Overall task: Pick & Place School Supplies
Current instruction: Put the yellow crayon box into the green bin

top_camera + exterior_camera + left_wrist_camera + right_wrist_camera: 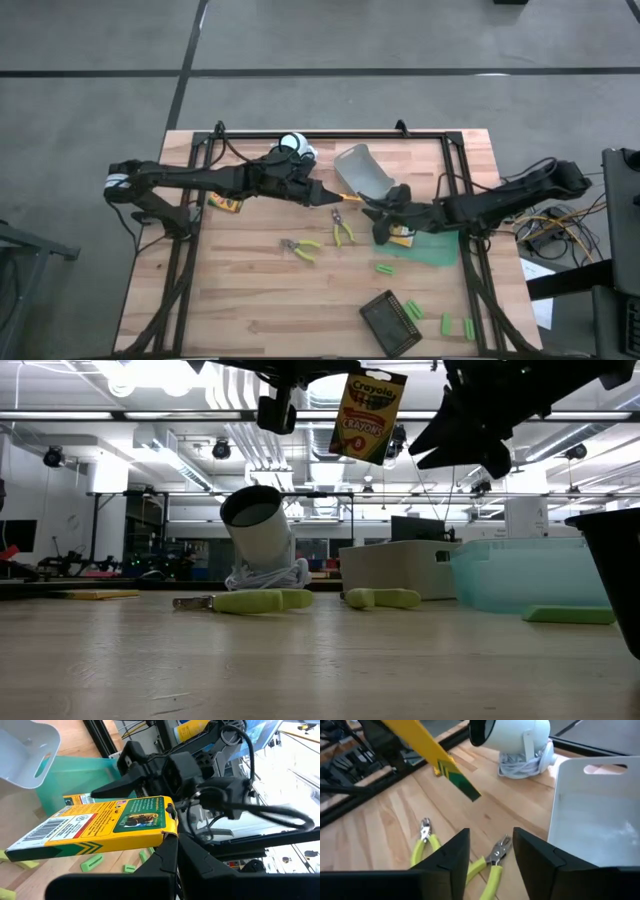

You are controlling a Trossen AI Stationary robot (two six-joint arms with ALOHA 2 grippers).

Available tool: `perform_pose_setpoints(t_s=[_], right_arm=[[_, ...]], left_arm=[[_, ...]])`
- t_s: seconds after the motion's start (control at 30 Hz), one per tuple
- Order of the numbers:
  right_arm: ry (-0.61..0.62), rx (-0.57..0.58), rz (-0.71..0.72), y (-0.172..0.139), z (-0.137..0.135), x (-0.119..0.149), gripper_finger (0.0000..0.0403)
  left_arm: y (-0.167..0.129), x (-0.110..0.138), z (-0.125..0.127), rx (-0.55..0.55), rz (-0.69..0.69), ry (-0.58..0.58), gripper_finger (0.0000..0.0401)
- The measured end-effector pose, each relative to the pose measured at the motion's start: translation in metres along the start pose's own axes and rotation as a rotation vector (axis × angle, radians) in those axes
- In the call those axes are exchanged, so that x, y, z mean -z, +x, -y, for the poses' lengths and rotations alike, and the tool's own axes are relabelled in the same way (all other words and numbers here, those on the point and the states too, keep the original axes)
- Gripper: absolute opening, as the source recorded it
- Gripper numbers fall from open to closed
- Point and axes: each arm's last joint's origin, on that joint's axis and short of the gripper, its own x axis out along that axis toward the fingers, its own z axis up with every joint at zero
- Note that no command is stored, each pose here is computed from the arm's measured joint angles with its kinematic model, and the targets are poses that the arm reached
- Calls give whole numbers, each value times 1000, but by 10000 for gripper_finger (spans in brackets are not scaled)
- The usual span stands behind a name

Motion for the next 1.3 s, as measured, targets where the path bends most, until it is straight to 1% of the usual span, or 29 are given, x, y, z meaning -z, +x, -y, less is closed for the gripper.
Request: perform_pose_setpoints(t_s=[0.1, 0.2, 0.37, 0.47, 0.7, 0.8, 1.07, 1.3], right_arm=[[-11, 13, -13, 4, 0, 4, 172], [-75, 21, -28, 8, -1, 7, 181], [-106, 21, -32, 9, -1, 8, 175], [-189, 9, -25, 7, -2, 7, 167], [-324, -66, 91, 3, -10, -6, 146], [-366, -77, 130, 2, -12, -10, 137], [-409, -100, 221, 1, -17, -19, 123], [-430, -106, 265, 0, -19, -23, 127]], left_arm=[[0, 0, 0, 0, 0, 0, 5], [0, 0, 0, 0, 0, 0, 5], [0, 0, 0, 1, 0, 2, 5], [0, 0, 0, 2, 0, 4, 5], [0, 0, 1, 8, -5, 6, 5], [0, 0, 1, 13, -4, 7, 5], [0, -1, 2, 28, 2, 9, 5], [0, -1, 3, 39, -4, 10, 5]])
